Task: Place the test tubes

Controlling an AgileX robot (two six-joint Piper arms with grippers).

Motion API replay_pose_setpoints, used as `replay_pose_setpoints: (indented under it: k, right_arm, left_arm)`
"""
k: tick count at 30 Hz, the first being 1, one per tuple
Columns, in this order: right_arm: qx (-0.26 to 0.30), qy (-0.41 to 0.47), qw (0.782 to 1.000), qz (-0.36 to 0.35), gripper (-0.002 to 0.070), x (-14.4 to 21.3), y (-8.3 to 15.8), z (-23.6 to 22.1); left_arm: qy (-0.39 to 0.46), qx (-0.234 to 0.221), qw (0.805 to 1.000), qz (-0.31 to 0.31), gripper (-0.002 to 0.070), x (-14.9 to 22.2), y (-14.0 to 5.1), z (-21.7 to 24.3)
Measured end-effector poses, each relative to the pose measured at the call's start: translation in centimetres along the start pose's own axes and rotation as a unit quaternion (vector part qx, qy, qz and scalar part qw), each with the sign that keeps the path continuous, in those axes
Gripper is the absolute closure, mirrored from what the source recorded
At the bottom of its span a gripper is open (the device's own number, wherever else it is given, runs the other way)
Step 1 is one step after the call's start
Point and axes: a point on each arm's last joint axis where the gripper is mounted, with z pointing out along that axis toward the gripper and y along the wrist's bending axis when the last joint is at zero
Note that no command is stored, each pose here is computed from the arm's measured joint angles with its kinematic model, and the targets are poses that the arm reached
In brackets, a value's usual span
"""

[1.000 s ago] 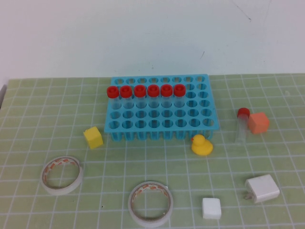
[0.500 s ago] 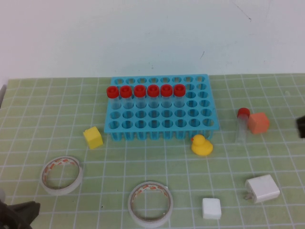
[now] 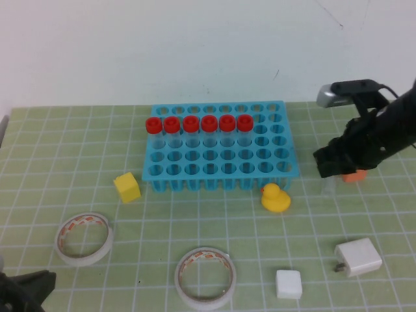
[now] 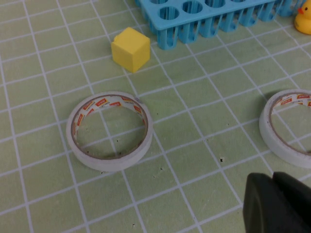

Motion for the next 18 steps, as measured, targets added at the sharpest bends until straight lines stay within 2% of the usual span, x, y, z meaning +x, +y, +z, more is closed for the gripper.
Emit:
replay_pose_setpoints:
  k: [2, 5, 10, 18]
  right_arm:
    - [0.001, 0.011, 1.000, 0.012, 0.0440, -0.6, -0.4, 1.1]
    - [0.001, 0.023, 1.000, 0.020, 0.0356, -1.0, -0.7, 2.5]
    - [0.022, 0.050, 0.998, 0.035, 0.0320, -0.7, -1.7, 4.6]
    - [0.066, 0.045, 0.996, 0.046, 0.0317, -0.6, -2.9, 6.2]
  left_arm:
    - [0.000, 0.000, 1.000, 0.000, 0.0676, 0.0, 0.0, 0.0]
    - [0.000, 0.000, 1.000, 0.000, 0.0676, 0.0, 0.0, 0.0]
    - [0.000, 0.000, 1.000, 0.000, 0.0676, 0.0, 0.0, 0.0]
    - [0.000, 0.000, 1.000, 0.003, 0.0676, 0.0, 0.0, 0.0]
